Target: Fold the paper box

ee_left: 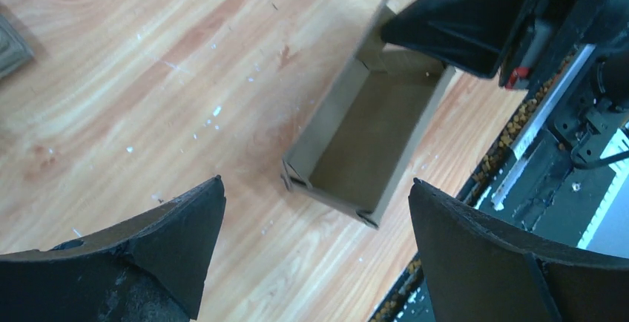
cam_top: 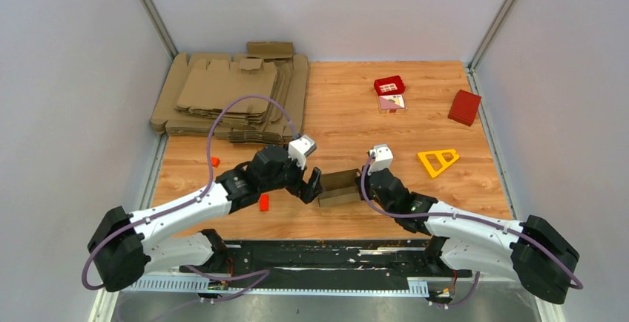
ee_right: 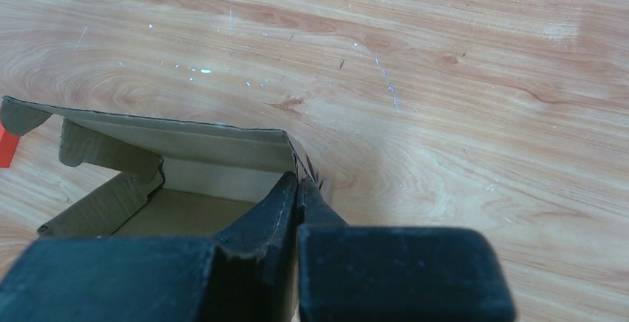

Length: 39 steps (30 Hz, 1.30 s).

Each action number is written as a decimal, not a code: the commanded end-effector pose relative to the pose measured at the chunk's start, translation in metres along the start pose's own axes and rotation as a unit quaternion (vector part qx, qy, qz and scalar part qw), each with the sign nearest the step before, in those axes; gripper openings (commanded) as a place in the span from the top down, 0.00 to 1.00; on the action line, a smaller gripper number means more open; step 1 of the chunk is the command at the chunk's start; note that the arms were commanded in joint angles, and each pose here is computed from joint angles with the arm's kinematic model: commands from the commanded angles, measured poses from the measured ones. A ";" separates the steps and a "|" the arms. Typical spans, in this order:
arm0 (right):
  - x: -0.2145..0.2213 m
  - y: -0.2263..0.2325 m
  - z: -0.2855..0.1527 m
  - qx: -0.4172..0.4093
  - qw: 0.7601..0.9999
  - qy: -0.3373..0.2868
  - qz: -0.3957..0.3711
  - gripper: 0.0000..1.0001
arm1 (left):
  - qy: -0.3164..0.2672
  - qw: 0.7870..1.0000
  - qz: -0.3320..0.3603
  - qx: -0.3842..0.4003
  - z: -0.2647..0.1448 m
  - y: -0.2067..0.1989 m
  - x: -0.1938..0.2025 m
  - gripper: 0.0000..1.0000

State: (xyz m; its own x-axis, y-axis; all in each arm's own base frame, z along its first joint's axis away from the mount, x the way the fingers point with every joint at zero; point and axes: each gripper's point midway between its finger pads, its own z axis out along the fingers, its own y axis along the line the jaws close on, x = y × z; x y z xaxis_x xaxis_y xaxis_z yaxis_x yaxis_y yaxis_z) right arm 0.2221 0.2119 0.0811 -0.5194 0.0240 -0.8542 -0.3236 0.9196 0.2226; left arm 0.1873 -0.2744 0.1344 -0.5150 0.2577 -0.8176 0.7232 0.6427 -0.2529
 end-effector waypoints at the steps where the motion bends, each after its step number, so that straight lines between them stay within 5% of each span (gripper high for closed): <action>1: -0.009 0.013 0.001 -0.021 1.000 -0.005 -0.005 1.00 | -0.011 0.999 0.033 0.032 0.015 0.003 -0.021 0.00; 15: -0.007 0.017 0.005 -0.024 1.000 0.004 -0.009 1.00 | 0.046 0.984 0.067 0.157 0.054 -0.031 -0.011 0.00; 30: -0.005 0.020 0.010 -0.020 0.999 0.020 -0.016 0.99 | 0.108 0.982 0.123 0.093 0.069 -0.021 0.017 0.05; 39: -0.016 0.017 -0.003 -0.021 1.000 0.006 -0.005 0.73 | 0.092 0.983 0.138 0.080 0.070 -0.016 0.017 0.29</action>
State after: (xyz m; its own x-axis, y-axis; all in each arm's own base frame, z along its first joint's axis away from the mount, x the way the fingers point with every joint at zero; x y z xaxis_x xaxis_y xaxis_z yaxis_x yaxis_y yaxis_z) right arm 0.2229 0.2222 0.0784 -0.5501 -0.0256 -0.8347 -0.3489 0.9152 0.2018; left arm 0.1902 -0.3255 0.0763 -0.4084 0.5648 -0.7171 0.8898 0.4214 -0.1750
